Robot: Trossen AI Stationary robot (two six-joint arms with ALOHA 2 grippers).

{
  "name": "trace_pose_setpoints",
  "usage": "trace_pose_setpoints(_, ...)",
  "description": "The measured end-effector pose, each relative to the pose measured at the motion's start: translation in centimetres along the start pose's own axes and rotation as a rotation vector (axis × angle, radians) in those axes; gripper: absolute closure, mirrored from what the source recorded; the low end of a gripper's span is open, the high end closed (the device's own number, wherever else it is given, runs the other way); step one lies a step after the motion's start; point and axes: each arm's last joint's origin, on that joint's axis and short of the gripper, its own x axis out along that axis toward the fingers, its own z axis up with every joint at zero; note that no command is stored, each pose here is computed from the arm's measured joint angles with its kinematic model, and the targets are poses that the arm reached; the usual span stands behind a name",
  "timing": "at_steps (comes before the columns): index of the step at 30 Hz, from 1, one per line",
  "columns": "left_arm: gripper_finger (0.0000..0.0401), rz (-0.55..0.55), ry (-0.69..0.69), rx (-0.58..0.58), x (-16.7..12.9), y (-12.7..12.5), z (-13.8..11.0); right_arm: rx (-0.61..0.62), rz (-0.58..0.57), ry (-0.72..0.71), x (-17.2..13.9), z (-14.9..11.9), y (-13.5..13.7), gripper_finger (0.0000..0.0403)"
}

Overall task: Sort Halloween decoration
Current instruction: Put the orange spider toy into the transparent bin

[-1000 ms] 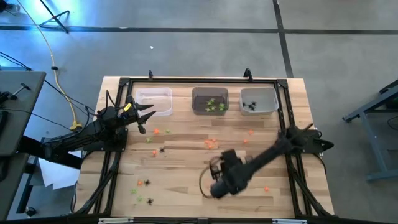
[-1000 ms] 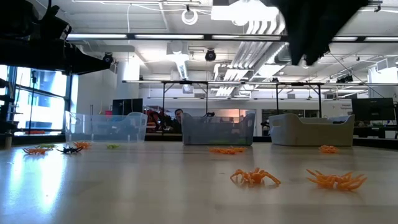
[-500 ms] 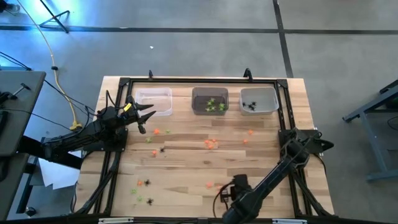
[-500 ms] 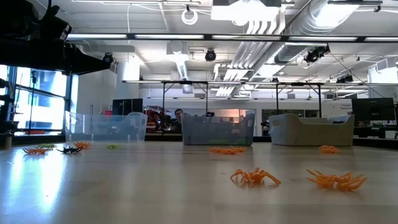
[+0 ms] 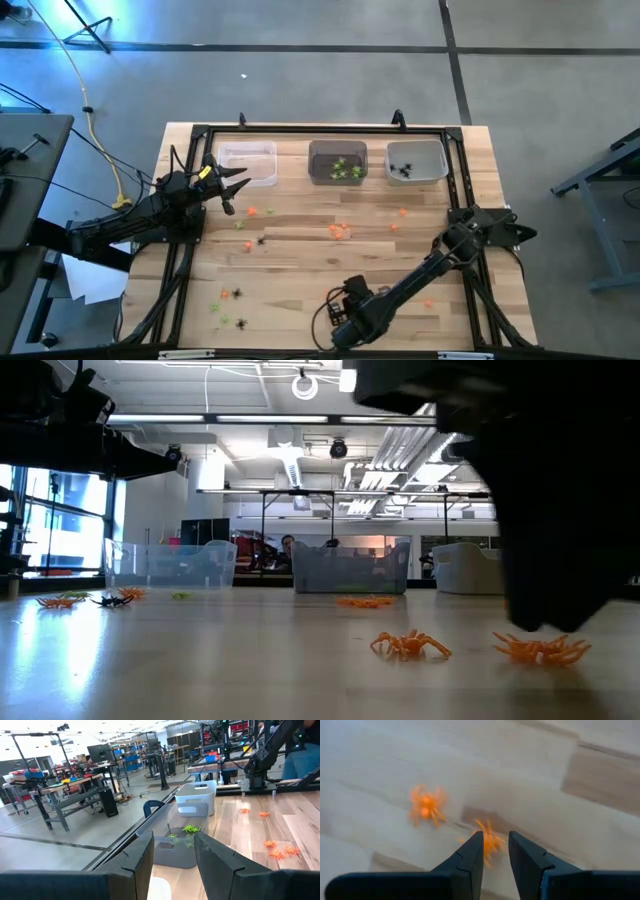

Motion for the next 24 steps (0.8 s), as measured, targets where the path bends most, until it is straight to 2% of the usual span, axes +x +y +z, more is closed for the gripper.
trace_pose_setpoints(13,0.027,0.0,0.0,0.0,0.0,0.0,0.0,0.0,0.013,-0.035,0.2,0.5,0.2,0.0318)
trace_pose_setpoints(16,0.027,0.0,0.0,0.0,0.0,0.0,0.0,0.033,0.014,-0.048,0.2,0.5,0.2,0.0318)
trace_pose_setpoints(19,0.027,0.0,0.0,0.0,0.0,0.0,0.0,0.09,-0.027,-0.069,0.0,0.1,-0.5,0.0318)
trace_pose_setpoints(24,0.027,0.0,0.0,0.0,0.0,0.0,0.0,0.228,-0.172,-0.102,-1.6,-1.8,-3.2,0.0318)
